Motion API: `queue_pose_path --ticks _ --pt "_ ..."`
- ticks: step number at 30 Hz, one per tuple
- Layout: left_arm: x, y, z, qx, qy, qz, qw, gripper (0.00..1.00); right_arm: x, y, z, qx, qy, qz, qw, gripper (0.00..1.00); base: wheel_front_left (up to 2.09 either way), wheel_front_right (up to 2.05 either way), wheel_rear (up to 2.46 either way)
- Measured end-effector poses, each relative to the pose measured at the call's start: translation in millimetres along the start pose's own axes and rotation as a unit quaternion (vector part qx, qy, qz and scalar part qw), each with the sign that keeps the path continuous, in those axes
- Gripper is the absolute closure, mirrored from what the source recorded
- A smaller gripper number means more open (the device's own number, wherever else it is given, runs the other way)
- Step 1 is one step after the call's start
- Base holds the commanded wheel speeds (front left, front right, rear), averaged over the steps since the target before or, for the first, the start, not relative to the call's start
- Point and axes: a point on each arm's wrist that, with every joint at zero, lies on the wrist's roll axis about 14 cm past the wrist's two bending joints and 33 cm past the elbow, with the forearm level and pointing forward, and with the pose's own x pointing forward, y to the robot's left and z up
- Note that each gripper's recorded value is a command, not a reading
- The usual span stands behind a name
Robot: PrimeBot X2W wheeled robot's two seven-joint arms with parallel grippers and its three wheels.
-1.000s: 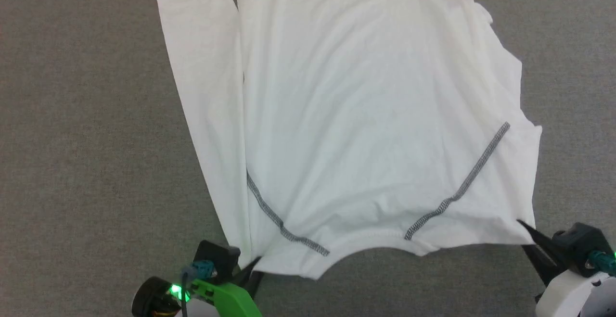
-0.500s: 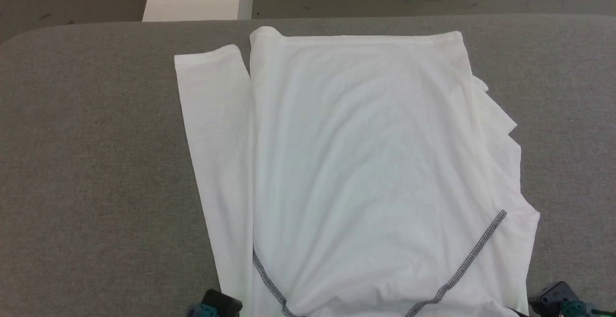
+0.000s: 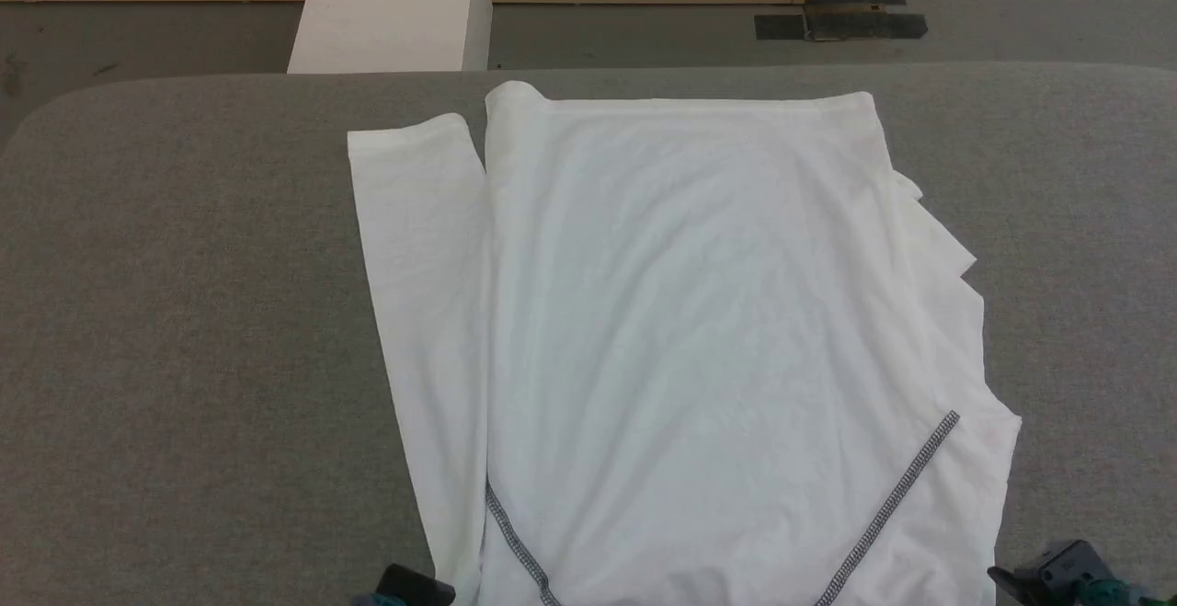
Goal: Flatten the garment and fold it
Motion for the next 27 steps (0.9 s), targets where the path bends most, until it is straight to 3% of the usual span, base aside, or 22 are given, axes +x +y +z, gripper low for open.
queue_pose_path --ticks 3,6,10,12,15,20,23,27 --pt "-5 4 8 -0.010 -0.027 0.012 1.000 0.00 -5 -7 9 0.011 -0.022 -0.010 1.000 0.00 0.00 0.00 0.00" --pt "-17 13 40 -0.038 -0.105 0.034 0.993 0.00 -15 -21 27 0.040 -0.063 -0.030 0.997 0.00 0.00 0.00 0.00" --pt "-41 23 88 -0.066 -0.220 0.056 0.972 0.00 -33 -39 53 0.092 -0.129 -0.061 0.985 0.00 0.00 0.00 0.00" --pt "-55 30 108 -0.079 -0.276 0.075 0.955 0.00 -44 -51 67 0.097 -0.162 -0.086 0.978 0.00 0.00 0.00 0.00" --pt "-77 47 139 -0.092 -0.375 0.120 0.915 0.00 -62 -77 85 0.110 -0.228 -0.154 0.955 0.00 0.00 0.00 0.00" --pt "-86 48 156 -0.117 -0.469 0.143 0.864 0.00 -62 -79 100 0.111 -0.285 -0.197 0.932 0.00 0.00 0.00 0.00" --pt "-79 55 153 -0.107 -0.477 0.171 0.856 0.00 -56 -77 104 0.120 -0.312 -0.214 0.918 0.00 0.00 0.00 0.00" --pt "-64 61 145 -0.062 -0.458 0.197 0.865 0.00 -42 -67 103 0.118 -0.323 -0.214 0.914 0.00 0.00 0.00 0.00"
